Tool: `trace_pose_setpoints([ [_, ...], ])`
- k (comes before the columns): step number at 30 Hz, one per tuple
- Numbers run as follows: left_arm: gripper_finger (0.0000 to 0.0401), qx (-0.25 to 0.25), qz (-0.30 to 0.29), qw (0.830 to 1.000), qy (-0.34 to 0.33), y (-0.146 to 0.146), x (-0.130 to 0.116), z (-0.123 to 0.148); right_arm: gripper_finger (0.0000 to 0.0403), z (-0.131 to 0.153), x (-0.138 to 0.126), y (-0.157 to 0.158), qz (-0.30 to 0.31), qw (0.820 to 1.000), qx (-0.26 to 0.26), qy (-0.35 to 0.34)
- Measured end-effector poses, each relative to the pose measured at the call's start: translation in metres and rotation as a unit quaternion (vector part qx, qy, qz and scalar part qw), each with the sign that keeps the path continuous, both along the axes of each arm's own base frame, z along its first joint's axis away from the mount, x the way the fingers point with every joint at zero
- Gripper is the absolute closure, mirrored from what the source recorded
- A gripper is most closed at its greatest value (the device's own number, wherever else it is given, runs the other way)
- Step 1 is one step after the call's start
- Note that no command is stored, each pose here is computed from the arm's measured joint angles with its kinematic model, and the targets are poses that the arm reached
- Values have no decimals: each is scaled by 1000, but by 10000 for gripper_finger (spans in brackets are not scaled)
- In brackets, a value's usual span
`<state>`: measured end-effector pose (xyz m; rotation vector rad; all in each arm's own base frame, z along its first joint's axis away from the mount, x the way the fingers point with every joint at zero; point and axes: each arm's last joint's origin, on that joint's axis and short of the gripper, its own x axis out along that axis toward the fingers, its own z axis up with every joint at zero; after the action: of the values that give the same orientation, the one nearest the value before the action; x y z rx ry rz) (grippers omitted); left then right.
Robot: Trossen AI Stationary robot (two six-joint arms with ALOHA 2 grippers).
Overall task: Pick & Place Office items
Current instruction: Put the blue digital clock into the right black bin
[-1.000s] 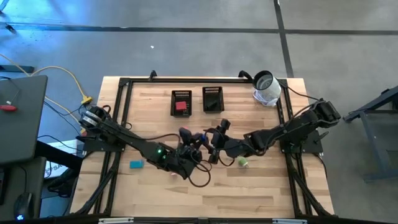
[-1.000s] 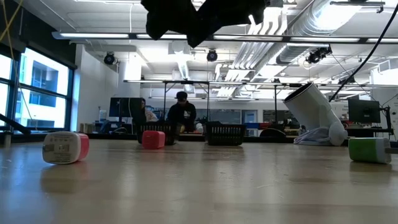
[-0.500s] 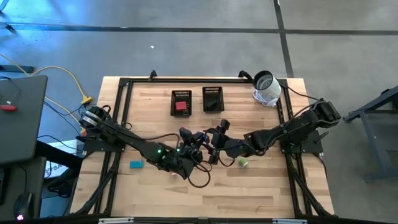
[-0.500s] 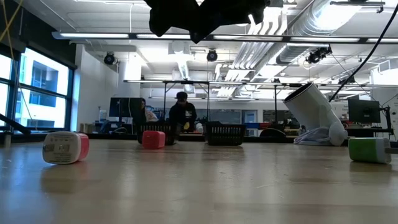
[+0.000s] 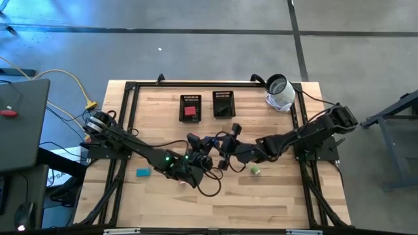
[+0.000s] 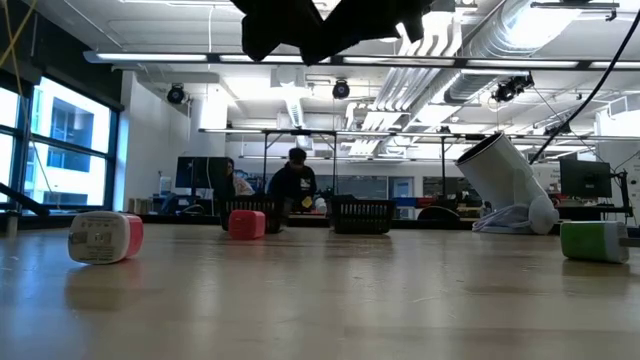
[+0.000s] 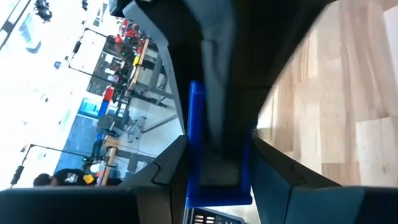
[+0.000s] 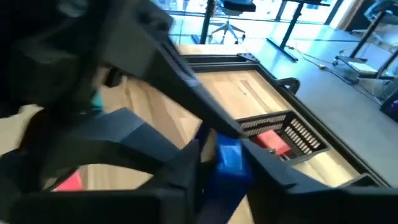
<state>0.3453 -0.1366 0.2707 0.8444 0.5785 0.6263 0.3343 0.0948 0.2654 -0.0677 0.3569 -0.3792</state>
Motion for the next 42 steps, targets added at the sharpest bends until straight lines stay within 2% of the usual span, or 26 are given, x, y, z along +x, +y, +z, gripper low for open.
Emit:
trace_pose_setpoints([
  [2, 298, -1, -2, 1000, -1, 0, 0, 1, 344, -1, -1, -1, 6, 1000, -12, 12],
  [4, 314, -6, -9, 1000, 0, -1, 0, 1, 358, -2, 0, -1, 6, 1000, -14, 14],
  [14, 353, -1, -9, 1000, 2, -2, -1, 1, 349, -2, 0, -3, 12, 1000, -4, 14],
  [23, 355, 15, -5, 1000, 11, -2, -1, 1, 357, -3, 0, -3, 11, 1000, -6, 21],
  [28, 355, 33, 18, 999, 10, -1, -2, 1, 357, -3, -1, -5, 0, 1000, -13, 28],
  [35, 356, 75, 79, 994, -2, 2, -5, 4, 357, -12, -3, -12, -12, 998, -12, 64],
  [42, 355, 69, 90, 993, -19, 2, -5, 5, 357, -12, -1, -22, -27, 997, -13, 69],
])
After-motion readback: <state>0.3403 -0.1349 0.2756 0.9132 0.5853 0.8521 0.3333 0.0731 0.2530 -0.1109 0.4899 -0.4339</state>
